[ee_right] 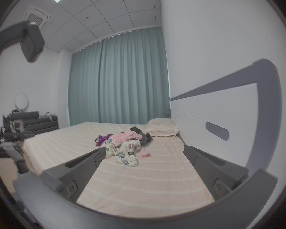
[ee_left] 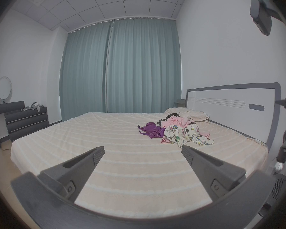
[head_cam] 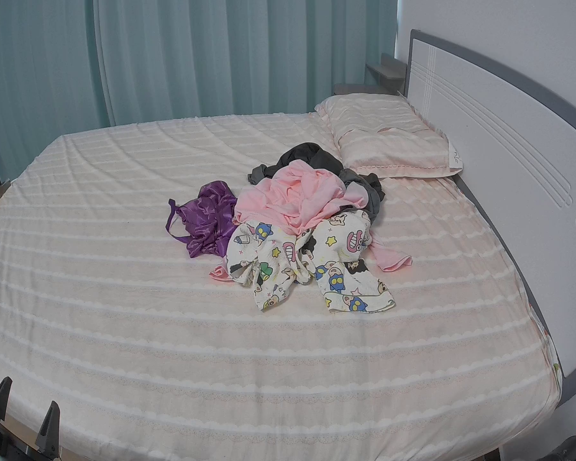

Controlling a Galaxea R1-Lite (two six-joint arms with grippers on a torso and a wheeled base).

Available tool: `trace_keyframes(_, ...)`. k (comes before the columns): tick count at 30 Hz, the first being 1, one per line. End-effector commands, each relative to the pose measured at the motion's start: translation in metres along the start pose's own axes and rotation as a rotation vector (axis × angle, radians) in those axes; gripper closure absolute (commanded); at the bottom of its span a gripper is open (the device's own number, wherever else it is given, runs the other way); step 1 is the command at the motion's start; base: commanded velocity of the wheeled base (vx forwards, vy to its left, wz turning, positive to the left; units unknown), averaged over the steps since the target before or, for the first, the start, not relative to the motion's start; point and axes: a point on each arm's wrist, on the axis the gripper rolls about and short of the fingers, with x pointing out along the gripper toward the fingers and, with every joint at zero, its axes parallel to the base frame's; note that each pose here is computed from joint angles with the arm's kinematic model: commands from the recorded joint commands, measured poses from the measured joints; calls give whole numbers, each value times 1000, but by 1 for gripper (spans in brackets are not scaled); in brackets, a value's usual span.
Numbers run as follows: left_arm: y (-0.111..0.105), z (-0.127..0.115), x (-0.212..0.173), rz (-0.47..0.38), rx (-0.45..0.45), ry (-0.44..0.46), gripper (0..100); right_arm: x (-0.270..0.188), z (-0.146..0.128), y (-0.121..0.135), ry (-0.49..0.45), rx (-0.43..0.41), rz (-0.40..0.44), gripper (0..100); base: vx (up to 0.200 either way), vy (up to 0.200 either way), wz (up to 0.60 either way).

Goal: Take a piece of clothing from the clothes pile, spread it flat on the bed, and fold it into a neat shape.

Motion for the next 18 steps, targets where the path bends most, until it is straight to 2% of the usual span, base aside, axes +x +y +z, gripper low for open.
trace_keyframes(1, 0, -5, 0, 0, 1, 0, 0, 43, -8, -4, 351, 215, 130, 0, 0, 0, 0)
trace_keyframes(2, 0, -5, 0, 0, 1, 0, 0, 43, -8, -4, 351, 215, 130, 0, 0, 0, 0)
trace_keyframes(3, 0, -5, 0, 0, -1, 0, 0, 55, -9, -5, 429, 245, 161, 0, 0, 0, 0)
trace_keyframes(5, 0, -5, 0, 0, -1, 0, 0, 68, -8, -6, 480, 268, 183, 0, 0, 0, 0)
trace_keyframes(10, 0, -5, 0, 2, 1, 0, 0, 111, -8, -13, 556, 299, 178, 0, 0, 0, 0)
trace_keyframes(12, 0, -5, 0, 0, -1, 0, 0, 112, -8, -13, 558, 301, 177, 0, 0, 0, 0)
trace_keyframes(13, 0, -5, 0, 0, 1, 0, 0, 139, -14, -18, 588, 342, 165, 0, 0, 0, 0)
trace_keyframes(18, 0, -5, 0, 0, -1, 0, 0, 179, -30, -16, 656, 409, 185, 0, 0, 0, 0)
